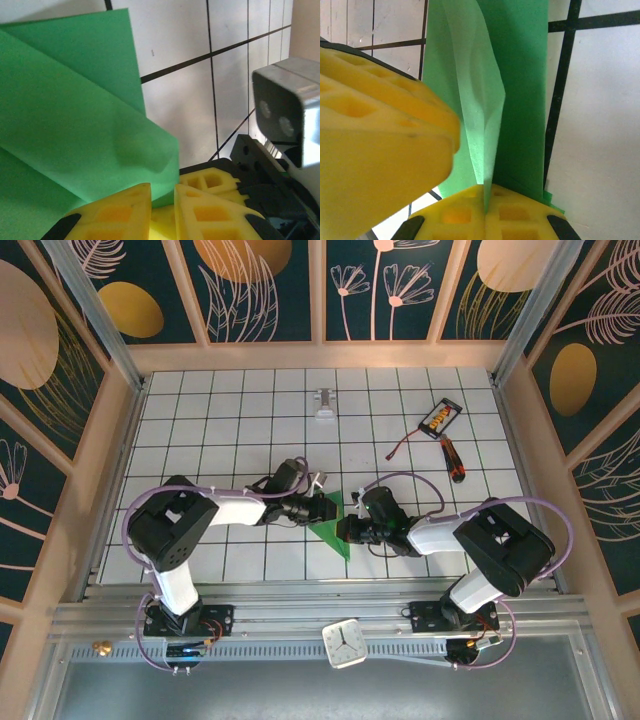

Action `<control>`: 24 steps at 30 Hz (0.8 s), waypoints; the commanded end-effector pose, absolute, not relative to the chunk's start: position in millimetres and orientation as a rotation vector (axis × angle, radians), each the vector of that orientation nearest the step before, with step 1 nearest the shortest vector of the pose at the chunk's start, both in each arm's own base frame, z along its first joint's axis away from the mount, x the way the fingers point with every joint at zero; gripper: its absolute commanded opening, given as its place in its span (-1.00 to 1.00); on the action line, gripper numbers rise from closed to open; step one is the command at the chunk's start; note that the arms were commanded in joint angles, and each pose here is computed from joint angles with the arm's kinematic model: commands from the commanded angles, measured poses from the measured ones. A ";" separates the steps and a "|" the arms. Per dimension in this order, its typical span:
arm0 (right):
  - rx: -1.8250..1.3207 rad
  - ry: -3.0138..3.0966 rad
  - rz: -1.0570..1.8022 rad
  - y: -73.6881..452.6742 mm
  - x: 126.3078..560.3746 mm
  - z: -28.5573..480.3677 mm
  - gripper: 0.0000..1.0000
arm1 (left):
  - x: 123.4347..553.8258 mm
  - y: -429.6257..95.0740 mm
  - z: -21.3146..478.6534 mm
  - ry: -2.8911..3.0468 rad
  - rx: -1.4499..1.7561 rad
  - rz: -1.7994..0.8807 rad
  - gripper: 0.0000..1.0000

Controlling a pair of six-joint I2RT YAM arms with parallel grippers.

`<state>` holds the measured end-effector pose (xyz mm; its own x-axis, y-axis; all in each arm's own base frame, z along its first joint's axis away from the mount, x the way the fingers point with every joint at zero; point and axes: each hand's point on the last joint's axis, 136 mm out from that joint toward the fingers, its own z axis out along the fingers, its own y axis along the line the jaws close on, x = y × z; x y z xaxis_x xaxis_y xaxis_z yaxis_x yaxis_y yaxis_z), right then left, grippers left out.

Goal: Fold a paper plane with a square sheet of paper (pick it up from the middle)
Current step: Fourth fold the wing at the center of the table.

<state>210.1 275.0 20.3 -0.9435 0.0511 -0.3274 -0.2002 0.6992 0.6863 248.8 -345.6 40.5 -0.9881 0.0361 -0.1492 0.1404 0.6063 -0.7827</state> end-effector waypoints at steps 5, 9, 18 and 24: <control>-0.094 2.624 1.072 267.6 207.4 9.6 -1.00 | 252.1 -358.9 40.9 2.705 0.163 -1.388 -0.61; -0.094 2.622 1.068 267.6 208.0 10.3 -1.00 | 249.7 -357.4 34.2 2.730 0.159 -1.376 -0.62; -0.094 2.625 1.065 267.2 208.1 9.8 -0.99 | 246.1 -345.8 10.7 2.805 0.138 -1.262 -0.63; -0.095 2.627 1.063 266.8 208.2 10.6 -0.95 | 245.4 -335.6 -1.8 2.837 0.144 -1.163 -0.63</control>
